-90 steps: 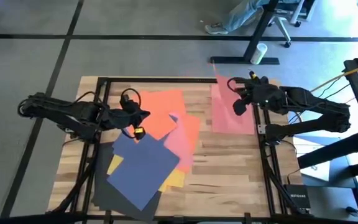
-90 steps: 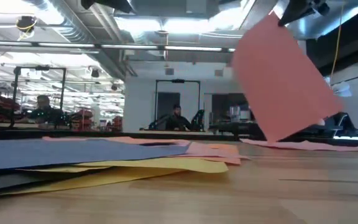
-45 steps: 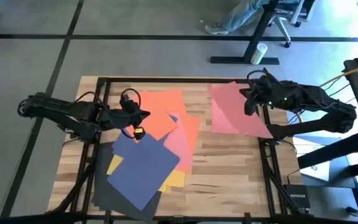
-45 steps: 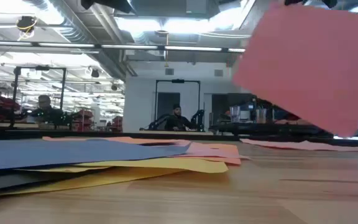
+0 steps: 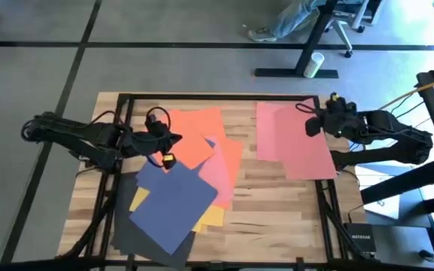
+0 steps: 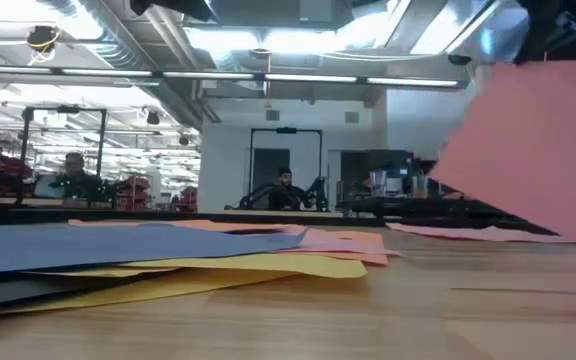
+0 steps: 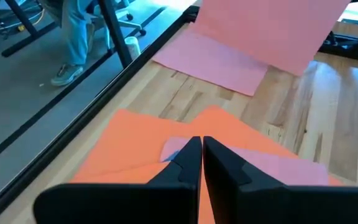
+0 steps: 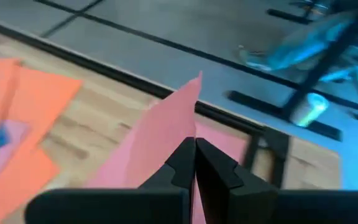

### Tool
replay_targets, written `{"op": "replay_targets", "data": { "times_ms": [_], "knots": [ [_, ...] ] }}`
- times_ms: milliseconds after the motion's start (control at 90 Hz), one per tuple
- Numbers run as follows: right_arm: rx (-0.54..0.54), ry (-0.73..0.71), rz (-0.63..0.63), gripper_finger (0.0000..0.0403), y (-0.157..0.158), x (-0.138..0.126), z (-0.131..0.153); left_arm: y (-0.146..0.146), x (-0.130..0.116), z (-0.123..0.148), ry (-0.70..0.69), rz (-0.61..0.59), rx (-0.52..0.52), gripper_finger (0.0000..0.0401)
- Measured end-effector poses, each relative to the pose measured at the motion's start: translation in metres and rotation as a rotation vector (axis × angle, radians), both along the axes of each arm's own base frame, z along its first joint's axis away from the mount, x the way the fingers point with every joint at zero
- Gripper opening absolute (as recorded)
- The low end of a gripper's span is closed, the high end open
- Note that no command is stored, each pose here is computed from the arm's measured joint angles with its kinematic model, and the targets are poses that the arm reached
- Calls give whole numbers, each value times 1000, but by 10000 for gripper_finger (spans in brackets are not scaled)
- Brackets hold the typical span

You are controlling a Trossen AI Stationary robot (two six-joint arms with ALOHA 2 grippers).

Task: Organize paper
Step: Stack the pink paper on top of the pink paper

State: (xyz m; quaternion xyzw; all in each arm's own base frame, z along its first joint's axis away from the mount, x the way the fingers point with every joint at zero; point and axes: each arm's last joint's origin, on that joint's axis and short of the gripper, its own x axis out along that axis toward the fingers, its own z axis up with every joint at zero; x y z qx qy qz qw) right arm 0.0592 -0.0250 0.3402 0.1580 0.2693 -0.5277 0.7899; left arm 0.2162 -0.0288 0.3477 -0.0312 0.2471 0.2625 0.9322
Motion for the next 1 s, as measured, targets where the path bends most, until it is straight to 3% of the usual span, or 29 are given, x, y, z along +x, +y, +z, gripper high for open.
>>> {"op": "replay_targets", "data": {
  "times_ms": [567,1000],
  "knots": [
    [77,230,-198,0,-6,-8,-57,-2,8,-6,24,-1,7,0],
    [110,341,-306,0,-28,-2,-70,-6,26,-20,70,3,13,0]
  ]
}}
